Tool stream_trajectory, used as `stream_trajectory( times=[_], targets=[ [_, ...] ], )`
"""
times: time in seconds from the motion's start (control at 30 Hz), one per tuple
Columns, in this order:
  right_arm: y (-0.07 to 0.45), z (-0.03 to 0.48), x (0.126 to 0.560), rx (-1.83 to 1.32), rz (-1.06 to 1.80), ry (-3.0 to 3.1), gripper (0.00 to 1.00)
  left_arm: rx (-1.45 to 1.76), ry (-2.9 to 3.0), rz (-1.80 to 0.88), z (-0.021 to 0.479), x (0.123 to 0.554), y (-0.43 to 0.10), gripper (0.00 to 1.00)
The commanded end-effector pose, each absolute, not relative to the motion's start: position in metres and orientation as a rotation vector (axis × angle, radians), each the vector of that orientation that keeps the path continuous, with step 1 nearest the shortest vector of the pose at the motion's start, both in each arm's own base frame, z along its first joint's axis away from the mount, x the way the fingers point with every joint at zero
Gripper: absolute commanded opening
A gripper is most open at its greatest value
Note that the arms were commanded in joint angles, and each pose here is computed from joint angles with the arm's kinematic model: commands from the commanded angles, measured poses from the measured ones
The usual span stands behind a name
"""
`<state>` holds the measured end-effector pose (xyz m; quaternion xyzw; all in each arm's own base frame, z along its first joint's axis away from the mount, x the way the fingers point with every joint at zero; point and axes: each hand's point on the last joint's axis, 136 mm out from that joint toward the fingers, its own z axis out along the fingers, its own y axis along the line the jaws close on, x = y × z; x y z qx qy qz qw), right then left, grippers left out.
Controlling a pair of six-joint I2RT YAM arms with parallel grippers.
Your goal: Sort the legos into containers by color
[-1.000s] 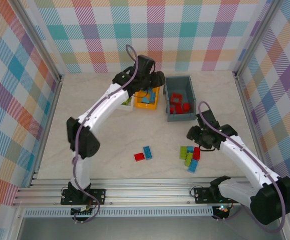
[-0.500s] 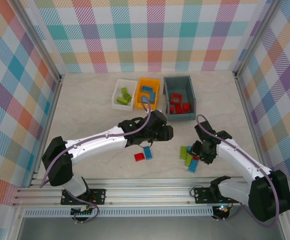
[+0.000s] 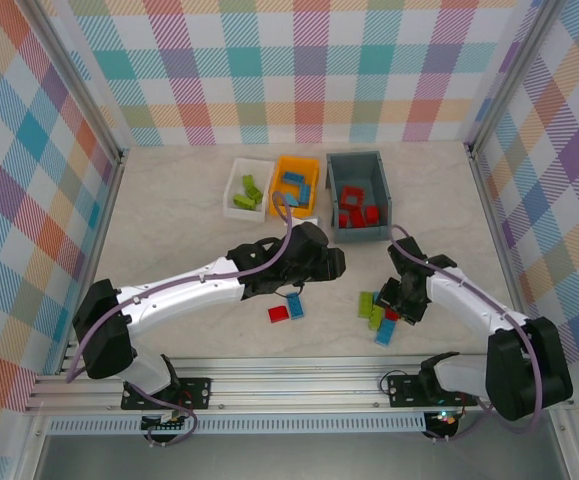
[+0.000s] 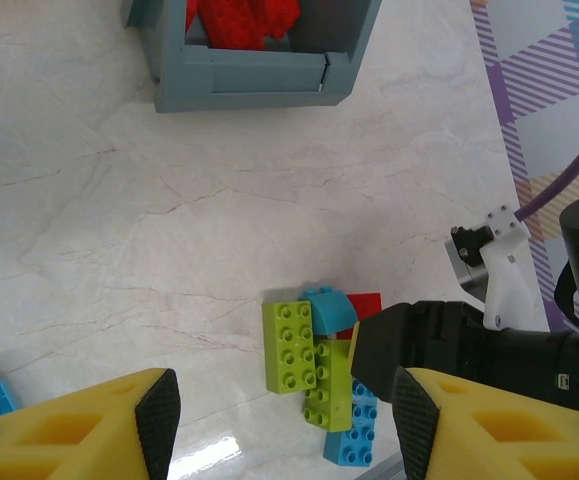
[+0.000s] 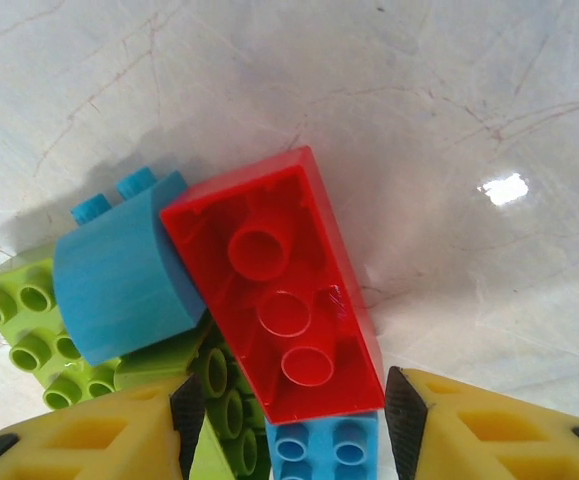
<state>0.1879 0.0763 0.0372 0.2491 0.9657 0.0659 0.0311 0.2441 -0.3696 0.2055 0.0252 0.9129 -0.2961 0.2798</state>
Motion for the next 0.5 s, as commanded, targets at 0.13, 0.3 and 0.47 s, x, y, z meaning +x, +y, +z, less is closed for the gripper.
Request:
stream_trajectory(
  times=[0.13,0.3,0.47],
  targets=[
    [0.063,0.021,0.198,0.808,0.145,2.976,0.52,0.052,2.389,-0.831,0.232,0.242,-0.366,0.6],
    [0.061,0.03,0.207,0.808,0.184,2.939,0.53,0.051,2.39,-0.82,0.231,0.241,-0.362,0.6],
    [0.055,0.043,0.219,0.844,0.241,2.889,0.55,0.05,2.39,-0.821,0.232,0.239,-0.359,0.6]
  ],
)
